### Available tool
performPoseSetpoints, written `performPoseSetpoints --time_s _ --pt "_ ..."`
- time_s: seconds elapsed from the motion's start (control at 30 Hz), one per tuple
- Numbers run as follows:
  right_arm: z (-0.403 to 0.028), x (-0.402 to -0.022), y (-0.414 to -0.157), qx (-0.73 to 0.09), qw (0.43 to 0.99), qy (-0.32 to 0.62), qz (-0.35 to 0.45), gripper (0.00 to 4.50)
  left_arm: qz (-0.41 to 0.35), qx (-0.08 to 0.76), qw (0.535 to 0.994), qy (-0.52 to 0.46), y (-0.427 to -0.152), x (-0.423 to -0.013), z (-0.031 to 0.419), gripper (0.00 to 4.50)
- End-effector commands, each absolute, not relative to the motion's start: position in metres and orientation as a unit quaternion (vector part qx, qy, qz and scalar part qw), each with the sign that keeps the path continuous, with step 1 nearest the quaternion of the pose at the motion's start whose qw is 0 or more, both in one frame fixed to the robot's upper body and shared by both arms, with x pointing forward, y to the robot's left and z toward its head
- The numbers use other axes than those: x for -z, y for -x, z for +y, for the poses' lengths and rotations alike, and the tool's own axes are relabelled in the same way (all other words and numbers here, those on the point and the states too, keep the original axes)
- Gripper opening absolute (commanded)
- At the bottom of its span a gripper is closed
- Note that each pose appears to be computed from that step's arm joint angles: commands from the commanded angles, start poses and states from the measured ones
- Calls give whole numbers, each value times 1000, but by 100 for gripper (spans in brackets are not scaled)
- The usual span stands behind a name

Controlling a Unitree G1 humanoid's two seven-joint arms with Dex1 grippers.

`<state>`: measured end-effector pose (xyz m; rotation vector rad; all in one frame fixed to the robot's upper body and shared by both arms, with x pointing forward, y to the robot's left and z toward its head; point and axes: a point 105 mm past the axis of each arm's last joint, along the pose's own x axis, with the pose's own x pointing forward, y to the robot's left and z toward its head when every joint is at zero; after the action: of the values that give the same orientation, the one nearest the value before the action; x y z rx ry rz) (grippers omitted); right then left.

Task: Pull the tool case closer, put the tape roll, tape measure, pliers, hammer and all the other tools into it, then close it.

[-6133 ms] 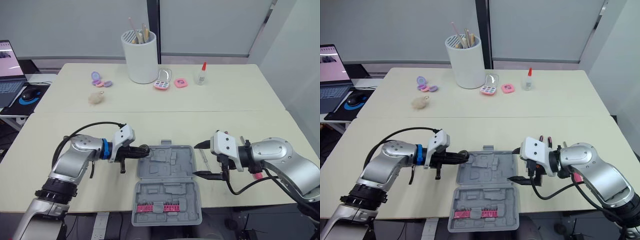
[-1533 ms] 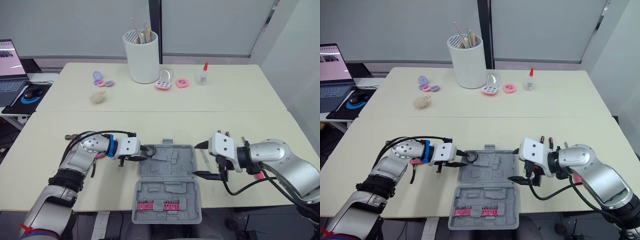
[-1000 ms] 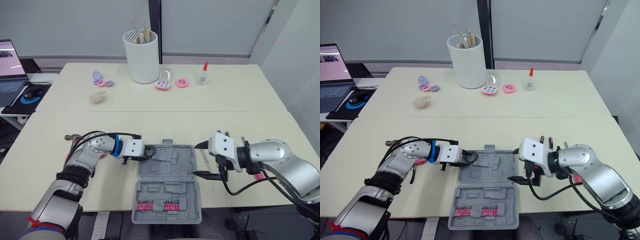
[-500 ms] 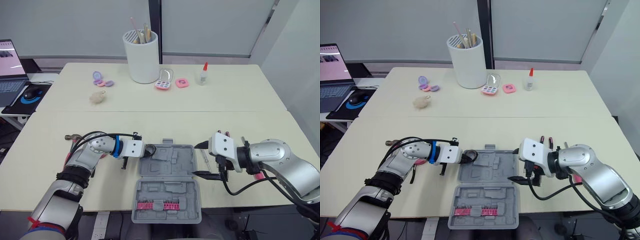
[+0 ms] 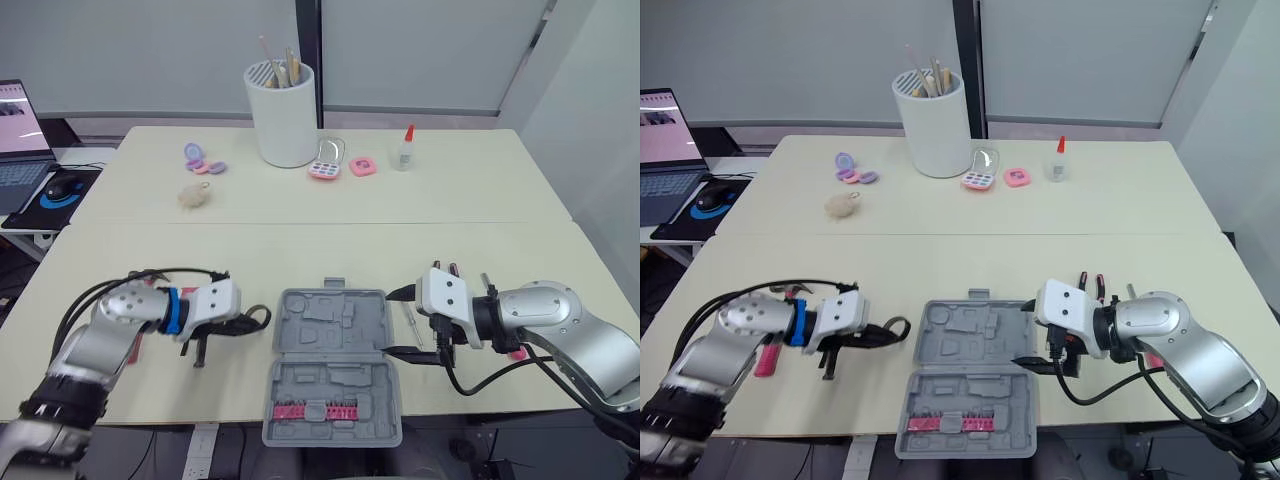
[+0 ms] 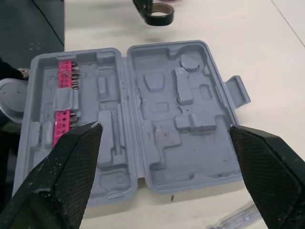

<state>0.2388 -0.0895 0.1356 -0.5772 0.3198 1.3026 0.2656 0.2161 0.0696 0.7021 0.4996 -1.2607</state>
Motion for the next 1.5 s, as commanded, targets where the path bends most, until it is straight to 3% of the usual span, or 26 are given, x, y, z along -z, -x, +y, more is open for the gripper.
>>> performPoseSetpoints --time_s 0.03,0.43,0.47,0.63,0.9,1.43,1.5 --pt "-82 -144 -231 -614 731 271 128 450 232 545 730 -341 -263 -68 222 2" --pt "-76 -143 -230 -621 725 270 125 450 262 520 743 -330 -255 -47 227 2" --pt "-76 -142 -230 -621 725 270 125 450 261 520 743 -331 -255 -48 228 50" --pt "-76 -142 -230 -621 726 269 125 450 235 536 740 -332 -254 -61 228 179" --pt "-75 -143 -231 -619 728 268 123 450 198 561 734 -327 -254 -57 227 179" --pt "-77 -143 -231 -619 726 272 123 450 224 557 716 -357 -257 -34 233 179" --pt "-77 -144 -232 -619 726 272 123 450 219 556 717 -359 -260 -33 231 141"
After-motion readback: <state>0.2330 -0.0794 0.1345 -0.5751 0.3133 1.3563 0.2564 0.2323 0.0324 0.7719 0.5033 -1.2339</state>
